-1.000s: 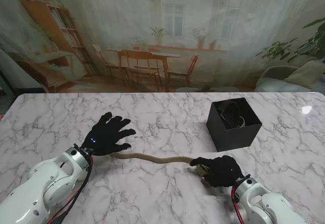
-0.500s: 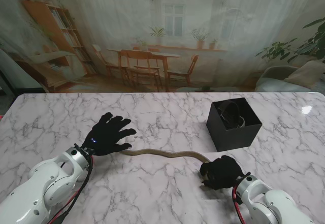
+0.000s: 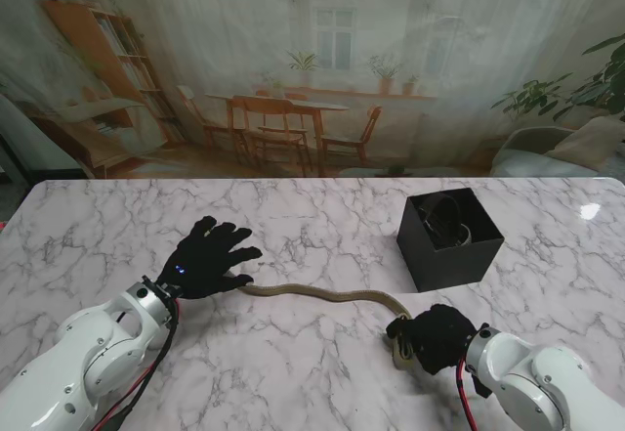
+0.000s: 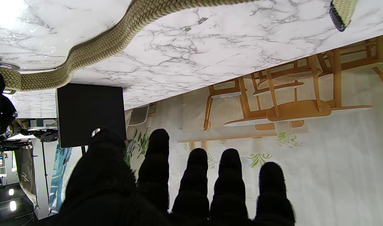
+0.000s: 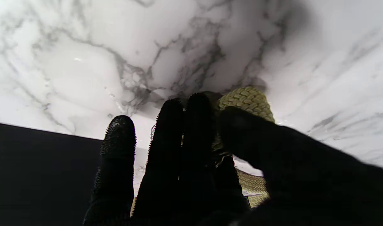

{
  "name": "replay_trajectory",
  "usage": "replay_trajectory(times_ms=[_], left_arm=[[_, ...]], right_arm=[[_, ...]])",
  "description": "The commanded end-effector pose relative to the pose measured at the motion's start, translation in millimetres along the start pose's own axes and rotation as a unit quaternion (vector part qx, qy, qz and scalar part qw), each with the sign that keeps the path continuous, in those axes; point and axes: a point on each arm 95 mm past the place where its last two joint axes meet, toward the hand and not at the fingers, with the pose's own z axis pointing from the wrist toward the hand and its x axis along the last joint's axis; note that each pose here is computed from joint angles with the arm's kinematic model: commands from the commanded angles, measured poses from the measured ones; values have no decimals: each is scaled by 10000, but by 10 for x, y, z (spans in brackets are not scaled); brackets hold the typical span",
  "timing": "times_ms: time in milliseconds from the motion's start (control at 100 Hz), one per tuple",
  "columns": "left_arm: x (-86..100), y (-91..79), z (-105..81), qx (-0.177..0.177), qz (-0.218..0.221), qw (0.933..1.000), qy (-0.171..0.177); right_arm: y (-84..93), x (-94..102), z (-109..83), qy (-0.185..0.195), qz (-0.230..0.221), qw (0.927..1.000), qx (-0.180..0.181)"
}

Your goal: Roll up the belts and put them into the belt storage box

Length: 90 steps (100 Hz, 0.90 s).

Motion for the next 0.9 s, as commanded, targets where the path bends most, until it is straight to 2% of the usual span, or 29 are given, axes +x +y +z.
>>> replay_trajectory(times_ms=[0, 120, 220, 500, 890], left_arm=[[9, 20, 8, -74, -28, 10000, 5], [10, 21, 9, -77, -31, 10000, 8], [11, 22, 8, -75, -35, 10000, 7], [12, 23, 9, -61, -47, 10000, 10], [13, 27, 14, -64, -46, 10000, 29]], right_arm=[[-101, 17, 36, -20, -35, 9999, -149], [-164, 36, 119, -39, -40, 9983, -583], [-202, 58, 161, -73, 141, 9974, -704], [-238, 81, 172, -105, 126, 9984, -544], [-255, 91, 225, -139, 117, 9971, -740]])
